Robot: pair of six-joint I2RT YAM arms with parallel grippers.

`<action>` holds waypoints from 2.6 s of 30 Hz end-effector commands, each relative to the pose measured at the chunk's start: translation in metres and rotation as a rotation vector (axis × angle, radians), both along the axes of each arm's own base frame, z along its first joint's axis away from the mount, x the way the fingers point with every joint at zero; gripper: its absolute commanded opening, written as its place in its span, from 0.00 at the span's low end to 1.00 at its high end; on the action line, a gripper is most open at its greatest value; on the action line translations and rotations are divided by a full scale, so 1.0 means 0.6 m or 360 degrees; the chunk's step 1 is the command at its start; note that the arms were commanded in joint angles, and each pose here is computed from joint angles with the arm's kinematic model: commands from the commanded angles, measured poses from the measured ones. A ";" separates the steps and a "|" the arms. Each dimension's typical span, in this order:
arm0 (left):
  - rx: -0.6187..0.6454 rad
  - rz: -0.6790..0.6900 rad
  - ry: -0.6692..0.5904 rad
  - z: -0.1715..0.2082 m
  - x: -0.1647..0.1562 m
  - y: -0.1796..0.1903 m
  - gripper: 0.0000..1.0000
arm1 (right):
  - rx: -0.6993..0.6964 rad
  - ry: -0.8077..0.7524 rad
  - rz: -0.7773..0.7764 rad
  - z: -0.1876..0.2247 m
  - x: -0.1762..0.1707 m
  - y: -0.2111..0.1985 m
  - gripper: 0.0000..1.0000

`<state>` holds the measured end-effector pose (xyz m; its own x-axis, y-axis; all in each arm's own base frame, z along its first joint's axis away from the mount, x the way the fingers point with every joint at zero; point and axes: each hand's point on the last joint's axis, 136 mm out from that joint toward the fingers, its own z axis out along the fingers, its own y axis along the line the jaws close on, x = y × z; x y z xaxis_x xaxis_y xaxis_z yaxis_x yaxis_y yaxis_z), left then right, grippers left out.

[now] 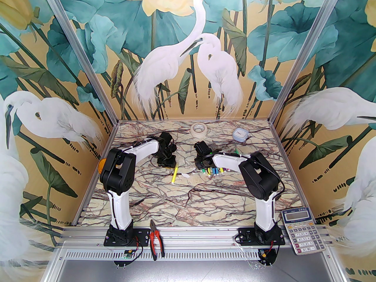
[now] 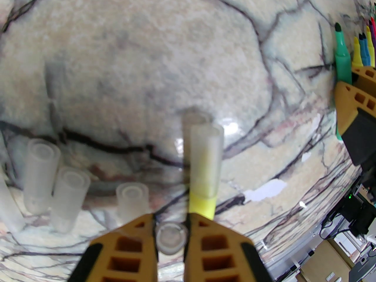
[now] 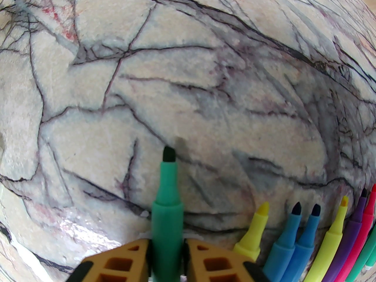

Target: Open the pen caps

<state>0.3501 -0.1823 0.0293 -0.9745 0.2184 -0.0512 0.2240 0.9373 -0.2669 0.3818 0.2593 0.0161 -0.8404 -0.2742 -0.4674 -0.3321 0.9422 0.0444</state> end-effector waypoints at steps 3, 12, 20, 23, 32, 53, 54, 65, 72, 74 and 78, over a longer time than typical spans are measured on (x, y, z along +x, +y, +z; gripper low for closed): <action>0.0106 0.0009 0.0024 -0.012 0.002 0.010 0.07 | -0.0108 0.0033 -0.0028 -0.018 -0.006 -0.022 0.30; 0.0202 0.0050 0.0003 -0.012 0.006 0.027 0.13 | -0.0107 0.0011 -0.0021 -0.003 -0.004 -0.022 0.35; 0.0206 0.0065 -0.0030 -0.004 0.013 0.029 0.19 | -0.0065 -0.0038 0.0002 0.032 -0.002 -0.013 0.38; 0.0192 0.0071 -0.0057 0.005 0.016 0.026 0.22 | -0.0044 -0.0062 0.0021 0.047 -0.003 -0.003 0.40; 0.0074 0.0105 -0.0185 0.049 0.027 0.012 0.33 | -0.0009 -0.0104 0.0084 0.079 -0.013 0.026 0.42; -0.0223 0.0745 -0.0655 0.131 0.057 0.161 0.74 | 0.0210 0.0044 0.0362 0.100 -0.068 0.160 0.46; -0.0241 0.0792 -0.0672 0.131 0.056 0.170 0.74 | 0.0214 0.0057 0.0371 0.098 -0.073 0.168 0.46; -0.0256 0.0920 -0.0799 0.156 0.061 0.215 0.77 | 0.0176 0.0195 0.0417 0.059 -0.113 0.227 0.48; -0.0258 0.0931 -0.0819 0.157 0.055 0.220 0.78 | 0.0143 0.0251 0.0400 0.035 -0.116 0.235 0.48; -0.0258 0.0935 -0.0817 0.154 0.052 0.221 0.78 | 0.0125 0.0258 0.0397 0.030 -0.115 0.234 0.48; -0.0256 0.0934 -0.0814 0.152 0.047 0.221 0.78 | 0.0107 0.0265 0.0408 0.021 -0.113 0.238 0.48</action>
<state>0.3781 -0.0545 0.1143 -0.7955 -0.3584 -0.4886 -0.1564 0.9004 -0.4060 0.3128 0.3998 0.0339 -0.8039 -0.4645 -0.3713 -0.5536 0.8127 0.1817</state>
